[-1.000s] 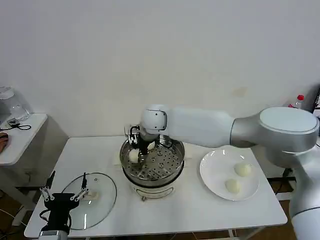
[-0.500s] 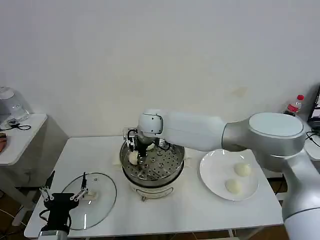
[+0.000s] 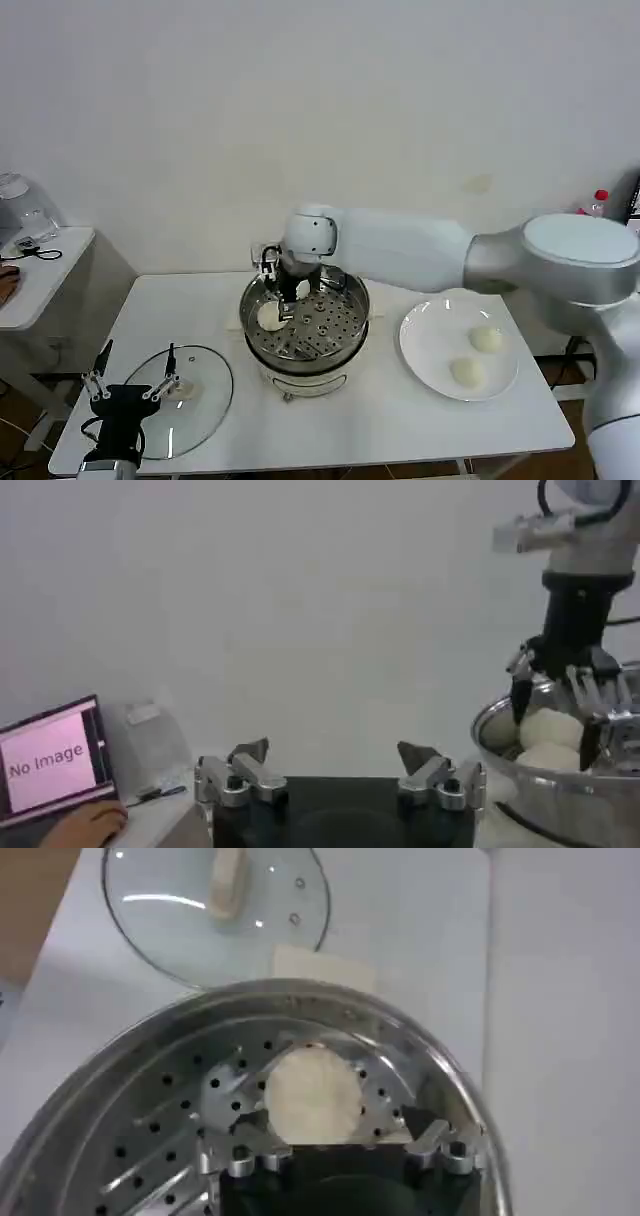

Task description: Take steamed baozi put them in steamer then cover it.

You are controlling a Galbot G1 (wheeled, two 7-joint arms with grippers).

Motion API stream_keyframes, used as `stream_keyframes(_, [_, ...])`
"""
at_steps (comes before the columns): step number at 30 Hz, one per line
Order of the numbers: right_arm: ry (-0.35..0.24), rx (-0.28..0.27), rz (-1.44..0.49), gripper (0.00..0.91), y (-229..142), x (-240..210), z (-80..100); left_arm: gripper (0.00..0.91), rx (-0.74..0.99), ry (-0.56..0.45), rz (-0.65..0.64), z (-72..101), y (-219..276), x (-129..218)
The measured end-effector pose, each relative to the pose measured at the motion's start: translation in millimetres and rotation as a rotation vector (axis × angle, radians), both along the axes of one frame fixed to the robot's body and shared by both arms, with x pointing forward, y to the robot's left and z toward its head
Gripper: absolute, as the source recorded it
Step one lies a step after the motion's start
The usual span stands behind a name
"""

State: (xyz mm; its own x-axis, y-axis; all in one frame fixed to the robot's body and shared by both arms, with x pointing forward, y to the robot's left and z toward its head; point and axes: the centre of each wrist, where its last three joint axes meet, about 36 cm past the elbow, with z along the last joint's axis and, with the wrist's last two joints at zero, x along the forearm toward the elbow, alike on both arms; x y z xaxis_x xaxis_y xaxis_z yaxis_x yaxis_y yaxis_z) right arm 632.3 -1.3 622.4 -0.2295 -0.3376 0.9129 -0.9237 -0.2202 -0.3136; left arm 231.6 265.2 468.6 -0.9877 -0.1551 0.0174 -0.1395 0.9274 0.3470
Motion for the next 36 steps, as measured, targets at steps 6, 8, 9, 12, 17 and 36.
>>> stream_keyframes(6, [-0.032,-0.003,0.023,0.907,-64.6,-3.4,31.1,0.907,-0.004,0.009,-0.011,-3.7,-2.9,1.1])
stream_keyframes(8, [-0.038,-0.002,0.026,0.907,-92.4,-5.9,37.6,0.907,-0.005,0.014,-0.016,-5.5,-3.7,1.3])
stream_keyframes(9, [-0.04,-0.005,0.025,0.907,-106.5,-7.1,39.8,0.907,-0.006,0.016,-0.019,-6.4,-4.2,1.7])
stream_keyframes(12, [-0.044,-0.019,0.014,0.907,-153.3,-12.2,43.2,0.907,-0.007,0.017,-0.025,-7.0,-6.2,3.1])
stream_keyframes(17, [-0.052,-0.052,-0.009,0.907,-231.3,-27.4,43.1,0.907,-0.008,0.027,-0.033,-11.7,-10.6,4.1])
stream_keyframes(36, [-0.018,-0.192,-0.095,0.907,-378.8,-91.4,-58.5,0.907,0.012,0.064,-0.021,-18.6,-11.6,-8.4])
